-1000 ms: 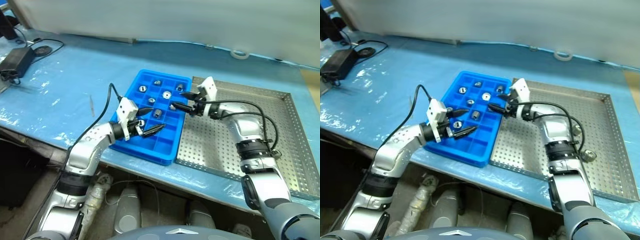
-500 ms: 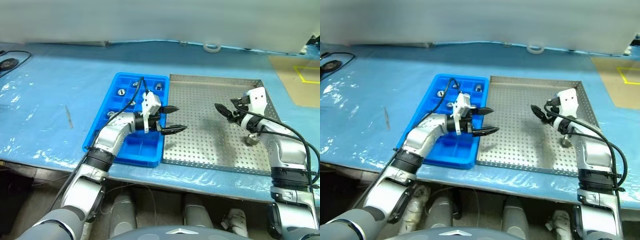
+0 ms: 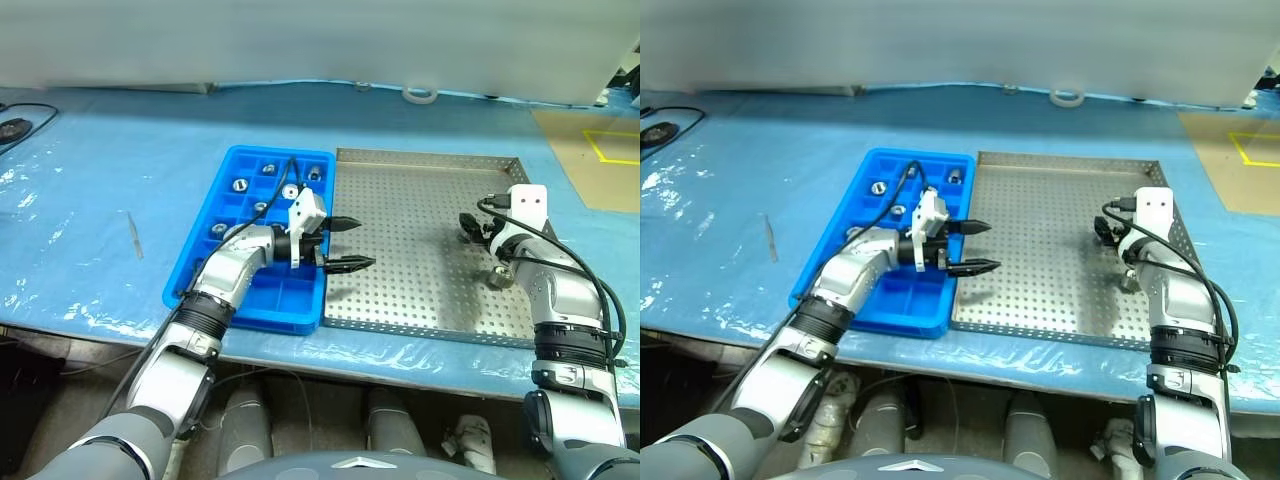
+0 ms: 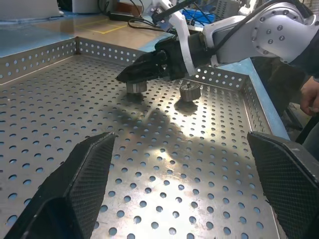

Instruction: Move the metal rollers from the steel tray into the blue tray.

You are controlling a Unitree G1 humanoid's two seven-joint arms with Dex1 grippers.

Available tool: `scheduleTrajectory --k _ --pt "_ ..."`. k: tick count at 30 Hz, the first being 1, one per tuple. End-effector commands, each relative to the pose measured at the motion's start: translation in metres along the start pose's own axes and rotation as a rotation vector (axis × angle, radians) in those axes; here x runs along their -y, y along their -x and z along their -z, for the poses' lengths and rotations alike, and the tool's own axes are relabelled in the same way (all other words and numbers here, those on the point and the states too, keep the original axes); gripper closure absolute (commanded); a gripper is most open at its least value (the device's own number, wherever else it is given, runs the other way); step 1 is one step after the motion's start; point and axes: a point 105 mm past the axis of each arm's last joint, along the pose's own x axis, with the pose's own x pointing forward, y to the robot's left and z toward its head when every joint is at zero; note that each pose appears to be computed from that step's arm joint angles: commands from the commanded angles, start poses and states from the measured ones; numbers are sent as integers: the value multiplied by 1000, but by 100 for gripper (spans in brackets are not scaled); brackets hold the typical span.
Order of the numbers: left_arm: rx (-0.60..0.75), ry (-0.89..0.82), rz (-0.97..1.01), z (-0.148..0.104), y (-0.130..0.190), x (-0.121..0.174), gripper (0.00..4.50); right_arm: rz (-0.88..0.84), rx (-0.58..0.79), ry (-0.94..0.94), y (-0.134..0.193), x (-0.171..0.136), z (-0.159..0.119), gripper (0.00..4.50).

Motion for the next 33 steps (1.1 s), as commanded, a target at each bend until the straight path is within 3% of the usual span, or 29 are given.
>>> scheduleTrajectory --k 1,4,8,14,20,33 --pt "17 -39 -6 -8 1 2 0 -51 -18 1 1 -7 1 81" --pt "16 -37 -10 -7 1 3 0 -89 -38 17 1 -13 6 140" --pt "14 -37 -12 -7 1 3 0 -145 -37 24 5 -24 5 276" --pt "23 -42 -27 -11 2 1 0 -233 90 15 9 -39 -22 281" --pt "23 -45 -113 -10 20 -1 0 -495 236 -15 15 -91 -57 281" --pt "14 -44 -514 -7 93 17 0 -1177 229 140 25 -228 -74 281"
